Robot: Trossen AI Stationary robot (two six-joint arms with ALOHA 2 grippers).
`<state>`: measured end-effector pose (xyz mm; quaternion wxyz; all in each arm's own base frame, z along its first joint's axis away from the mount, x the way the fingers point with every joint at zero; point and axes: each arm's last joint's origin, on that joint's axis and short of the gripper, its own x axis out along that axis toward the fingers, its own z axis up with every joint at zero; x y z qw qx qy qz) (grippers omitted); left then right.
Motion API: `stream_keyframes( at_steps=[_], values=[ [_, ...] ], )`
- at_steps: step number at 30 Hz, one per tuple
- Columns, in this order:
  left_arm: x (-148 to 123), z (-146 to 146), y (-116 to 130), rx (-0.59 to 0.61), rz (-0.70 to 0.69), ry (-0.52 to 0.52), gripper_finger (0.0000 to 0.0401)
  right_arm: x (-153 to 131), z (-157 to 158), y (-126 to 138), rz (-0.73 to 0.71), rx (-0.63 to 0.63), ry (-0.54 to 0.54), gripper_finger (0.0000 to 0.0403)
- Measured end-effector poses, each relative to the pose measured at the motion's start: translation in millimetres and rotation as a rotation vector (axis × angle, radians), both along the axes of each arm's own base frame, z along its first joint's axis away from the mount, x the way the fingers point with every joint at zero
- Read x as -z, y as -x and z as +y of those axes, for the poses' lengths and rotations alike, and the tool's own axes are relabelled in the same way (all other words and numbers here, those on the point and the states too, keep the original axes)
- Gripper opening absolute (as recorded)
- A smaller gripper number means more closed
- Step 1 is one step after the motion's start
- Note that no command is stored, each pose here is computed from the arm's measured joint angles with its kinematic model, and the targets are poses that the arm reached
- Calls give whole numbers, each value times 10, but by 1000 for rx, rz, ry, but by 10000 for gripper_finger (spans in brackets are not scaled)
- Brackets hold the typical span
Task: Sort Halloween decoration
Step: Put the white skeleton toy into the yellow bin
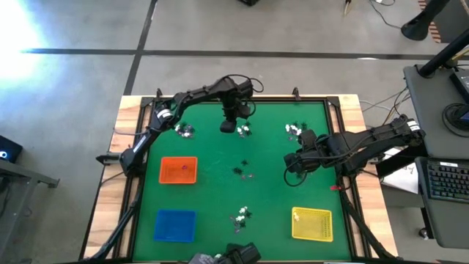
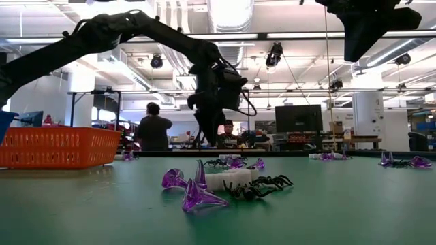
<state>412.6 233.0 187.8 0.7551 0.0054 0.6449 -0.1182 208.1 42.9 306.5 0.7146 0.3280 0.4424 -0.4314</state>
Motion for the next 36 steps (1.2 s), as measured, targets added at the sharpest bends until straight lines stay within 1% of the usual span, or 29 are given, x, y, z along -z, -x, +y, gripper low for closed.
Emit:
stream_keyframes(
  at_steps=[2,7,9,11,14,16,19,22,25,27,28,30,32,33,36],
  values=[
    [-12,-3,8,-12,7,11,136,0,0,0,3,-8,2,52],
    [-17,-58,99,-87,118,74,130,0,0,0,3,-9,3,52],
    [-23,-66,112,-100,132,84,127,-1,-1,0,5,-15,9,52],
    [-44,-64,89,-108,88,108,124,-1,-4,0,8,-27,21,52],
    [-97,-52,17,-141,-18,151,123,-4,-9,-2,6,-33,43,52],
    [-119,-34,-40,-154,-86,162,123,-4,-10,-1,6,-33,45,52],
    [-149,9,-133,-185,-181,139,123,-6,-14,-3,1,-30,63,52],
    [-248,39,-180,-216,-233,119,123,-7,-17,-3,2,-36,73,52],
    [-443,23,-170,-222,-237,110,123,-7,-17,-3,12,-60,80,52],
    [-610,-18,-178,-222,-282,80,123,-8,-17,-3,15,-69,85,52],
    [-683,-58,-185,-224,-312,56,123,-8,-19,-3,14,-68,91,52],
    [-839,-156,-207,-208,-351,-24,123,-11,-24,-4,10,-66,110,52],
    [-911,-233,-223,-207,-346,-96,123,-11,-25,-4,11,-67,113,52],
    [-917,-264,-234,-214,-340,-111,123,-13,-25,-5,10,-69,115,52],
    [-894,-370,-263,-217,-309,-104,123,-13,-25,-5,10,-69,115,52]
  ],
)
